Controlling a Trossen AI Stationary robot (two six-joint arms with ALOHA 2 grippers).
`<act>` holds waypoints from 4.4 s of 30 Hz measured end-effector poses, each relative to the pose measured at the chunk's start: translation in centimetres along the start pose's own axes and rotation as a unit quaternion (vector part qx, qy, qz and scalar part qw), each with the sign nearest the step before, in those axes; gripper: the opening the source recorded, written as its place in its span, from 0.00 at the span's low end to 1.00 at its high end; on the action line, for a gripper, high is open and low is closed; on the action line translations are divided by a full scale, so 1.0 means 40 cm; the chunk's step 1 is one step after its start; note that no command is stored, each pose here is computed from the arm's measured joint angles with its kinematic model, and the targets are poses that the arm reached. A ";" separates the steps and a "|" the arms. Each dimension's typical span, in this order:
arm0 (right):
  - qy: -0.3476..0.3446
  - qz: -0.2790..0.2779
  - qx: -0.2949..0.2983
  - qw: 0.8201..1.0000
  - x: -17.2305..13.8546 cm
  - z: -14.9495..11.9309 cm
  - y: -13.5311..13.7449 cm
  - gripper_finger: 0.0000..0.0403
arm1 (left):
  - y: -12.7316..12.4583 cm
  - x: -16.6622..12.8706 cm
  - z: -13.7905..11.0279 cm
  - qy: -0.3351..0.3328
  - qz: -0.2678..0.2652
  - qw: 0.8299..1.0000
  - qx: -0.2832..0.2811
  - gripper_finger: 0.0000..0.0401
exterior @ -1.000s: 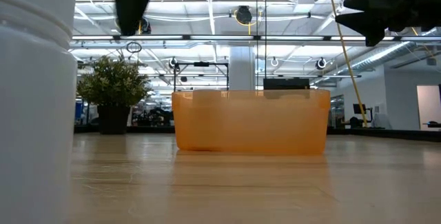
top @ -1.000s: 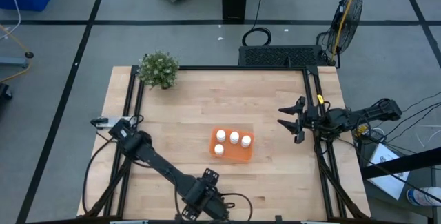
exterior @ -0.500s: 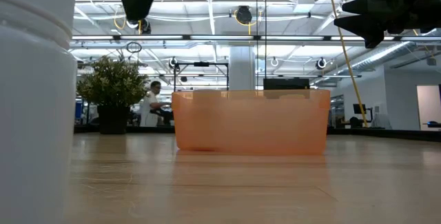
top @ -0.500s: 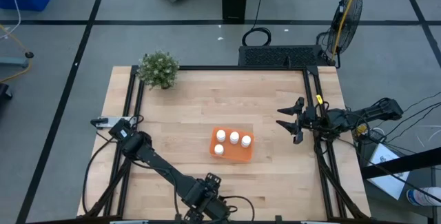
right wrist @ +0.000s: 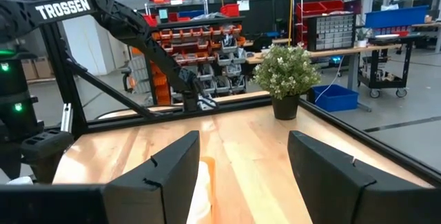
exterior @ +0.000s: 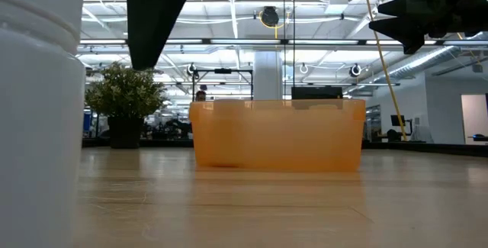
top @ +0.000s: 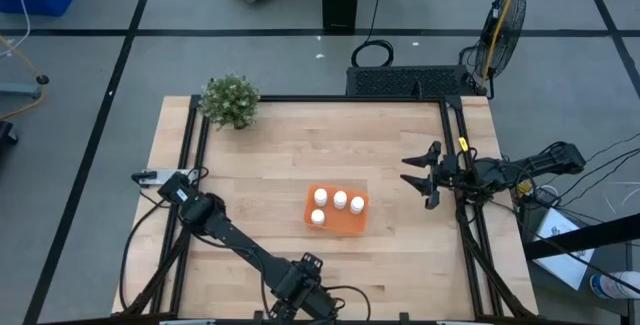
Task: Pick and place pill bottles into a basket
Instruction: Put the pill bottle into the bin
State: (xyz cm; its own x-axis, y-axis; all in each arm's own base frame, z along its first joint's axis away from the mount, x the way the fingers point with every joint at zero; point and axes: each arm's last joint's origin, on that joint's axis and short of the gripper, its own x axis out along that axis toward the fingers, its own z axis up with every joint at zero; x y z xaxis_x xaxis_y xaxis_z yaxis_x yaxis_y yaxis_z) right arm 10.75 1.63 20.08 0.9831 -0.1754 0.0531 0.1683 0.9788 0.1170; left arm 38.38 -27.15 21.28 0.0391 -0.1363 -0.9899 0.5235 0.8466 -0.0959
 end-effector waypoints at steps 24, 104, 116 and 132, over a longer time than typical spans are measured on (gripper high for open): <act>0.006 0.001 0.007 1.000 0.001 -0.003 0.000 0.53 | -0.004 0.043 0.014 0.000 -0.019 1.000 0.019 0.92; -0.015 0.002 0.001 1.000 0.001 -0.049 -0.004 0.53 | 0.502 -0.215 -0.114 -0.059 0.140 0.983 -0.101 0.40; -0.013 0.014 0.001 1.000 0.001 -0.050 -0.002 0.53 | 0.519 -0.135 -0.103 -0.029 0.076 0.991 -0.108 0.40; -0.014 0.014 0.003 1.000 0.001 -0.050 -0.002 0.53 | 0.535 -0.081 -0.090 -0.039 0.027 0.993 -0.111 0.40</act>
State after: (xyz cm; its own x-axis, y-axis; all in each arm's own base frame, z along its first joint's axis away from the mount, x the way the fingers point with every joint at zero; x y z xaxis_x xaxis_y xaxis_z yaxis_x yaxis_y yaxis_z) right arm 10.92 1.74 18.10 0.9852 -0.1499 0.0833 0.1394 0.9829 0.1201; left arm 46.39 -6.73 22.05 0.1318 -0.1191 -0.9841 0.3192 0.9450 -0.0716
